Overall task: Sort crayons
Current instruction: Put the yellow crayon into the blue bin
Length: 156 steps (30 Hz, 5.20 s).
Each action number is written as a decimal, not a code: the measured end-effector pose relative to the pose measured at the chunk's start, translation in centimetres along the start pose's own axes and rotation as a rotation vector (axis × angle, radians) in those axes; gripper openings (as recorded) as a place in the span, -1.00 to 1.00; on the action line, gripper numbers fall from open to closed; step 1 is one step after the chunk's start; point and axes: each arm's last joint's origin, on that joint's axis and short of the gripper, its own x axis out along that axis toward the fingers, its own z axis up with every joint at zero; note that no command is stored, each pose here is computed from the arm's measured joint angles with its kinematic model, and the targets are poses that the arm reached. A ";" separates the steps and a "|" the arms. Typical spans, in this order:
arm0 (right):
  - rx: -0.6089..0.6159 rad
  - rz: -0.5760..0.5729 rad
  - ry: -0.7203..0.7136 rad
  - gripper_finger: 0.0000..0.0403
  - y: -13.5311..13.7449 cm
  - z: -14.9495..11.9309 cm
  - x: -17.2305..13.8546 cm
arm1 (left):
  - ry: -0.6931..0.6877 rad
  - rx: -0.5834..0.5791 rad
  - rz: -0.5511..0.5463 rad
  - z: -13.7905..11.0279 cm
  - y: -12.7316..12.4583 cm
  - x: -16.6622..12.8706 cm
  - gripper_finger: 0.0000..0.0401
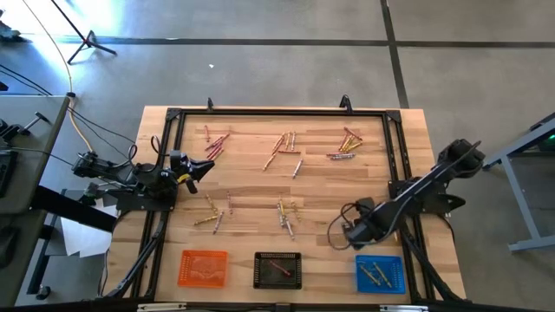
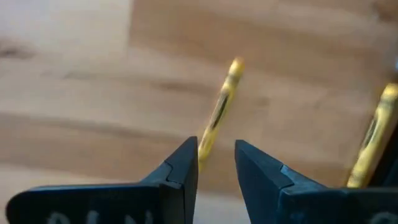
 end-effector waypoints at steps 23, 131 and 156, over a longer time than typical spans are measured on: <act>0.007 0.088 0.102 -0.55 0.0 3.1 0.1 | 0.000 0.000 0.000 0.0 0.0 0.0 -0.78; -1.541 0.264 0.070 -0.55 -0.3 -3.1 2.1 | 0.000 0.000 0.000 0.0 0.0 0.0 -0.78; -1.486 0.222 0.017 -0.71 -0.5 -2.3 2.9 | 0.000 0.000 0.000 0.0 0.0 0.0 -0.78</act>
